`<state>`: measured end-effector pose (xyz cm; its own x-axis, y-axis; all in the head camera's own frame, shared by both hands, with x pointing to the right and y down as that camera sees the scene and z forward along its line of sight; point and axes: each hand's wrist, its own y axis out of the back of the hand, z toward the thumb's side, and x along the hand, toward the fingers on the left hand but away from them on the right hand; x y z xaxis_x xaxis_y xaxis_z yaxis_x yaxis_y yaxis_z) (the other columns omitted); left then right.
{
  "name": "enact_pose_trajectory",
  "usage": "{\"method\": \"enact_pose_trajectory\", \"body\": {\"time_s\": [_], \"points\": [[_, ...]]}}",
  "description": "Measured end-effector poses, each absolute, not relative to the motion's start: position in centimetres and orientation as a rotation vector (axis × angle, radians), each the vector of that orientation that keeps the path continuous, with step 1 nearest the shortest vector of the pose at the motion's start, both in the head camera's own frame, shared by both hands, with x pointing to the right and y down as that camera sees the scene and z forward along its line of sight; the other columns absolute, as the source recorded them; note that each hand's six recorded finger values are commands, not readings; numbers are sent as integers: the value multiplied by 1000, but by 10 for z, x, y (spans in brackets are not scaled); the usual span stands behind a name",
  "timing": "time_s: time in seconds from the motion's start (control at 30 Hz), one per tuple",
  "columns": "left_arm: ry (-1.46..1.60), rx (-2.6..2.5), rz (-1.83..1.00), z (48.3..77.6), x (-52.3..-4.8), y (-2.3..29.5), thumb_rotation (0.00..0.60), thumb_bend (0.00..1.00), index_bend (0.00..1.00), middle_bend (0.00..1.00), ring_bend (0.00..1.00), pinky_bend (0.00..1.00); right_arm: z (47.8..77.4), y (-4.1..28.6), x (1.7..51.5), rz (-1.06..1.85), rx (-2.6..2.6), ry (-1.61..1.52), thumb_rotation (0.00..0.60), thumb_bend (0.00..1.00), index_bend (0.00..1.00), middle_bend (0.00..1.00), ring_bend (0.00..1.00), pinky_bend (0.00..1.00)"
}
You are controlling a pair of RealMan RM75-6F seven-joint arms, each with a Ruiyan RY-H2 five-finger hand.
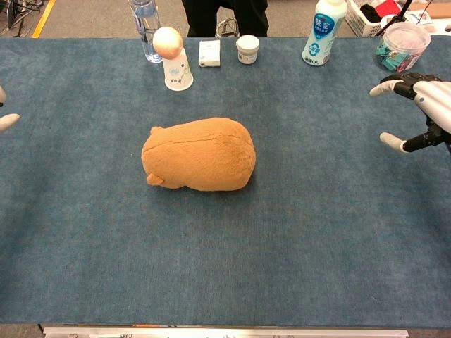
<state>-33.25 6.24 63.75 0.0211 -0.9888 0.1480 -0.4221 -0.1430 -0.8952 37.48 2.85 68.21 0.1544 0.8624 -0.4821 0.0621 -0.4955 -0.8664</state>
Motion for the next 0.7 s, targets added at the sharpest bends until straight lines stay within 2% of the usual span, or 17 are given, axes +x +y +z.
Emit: {"method": "enact_pose_trajectory", "body": {"time_s": [0.07,0.13,0.23,0.3,0.5,0.63,0.7], "points": [[1462,-1637,-1088,636,-333,63,600,197,583,576,400,506,684,30,371,1406,-1732,-873,600,431,238,220,104,256],[1468,-1634,-1087,635,-334,63,600,197,583,576,399,506,686,32,367,1395,-1758,-852,600,649,238,290,207,356],[1476,-1630,-1092,634,-336,63,600,197,583,576,400,506,689,35,362,1384,-1799,-818,600,888,238,370,343,506],[1479,-1627,-1092,633,-337,64,600,197,583,576,400,506,692,36,359,1381,-1822,-796,600,973,238,420,418,594],[1492,-1610,-1084,627,-339,65,600,197,583,576,400,506,697,33,340,1354,-1858,-709,600,1000,238,740,751,875],[1496,-1601,-1085,624,-340,67,600,197,583,576,400,506,702,31,317,1334,-1897,-617,600,1000,238,891,895,984],[1497,-1599,-1087,623,-341,67,600,197,583,576,400,506,705,30,307,1329,-1919,-587,600,1000,238,934,935,998]]}}
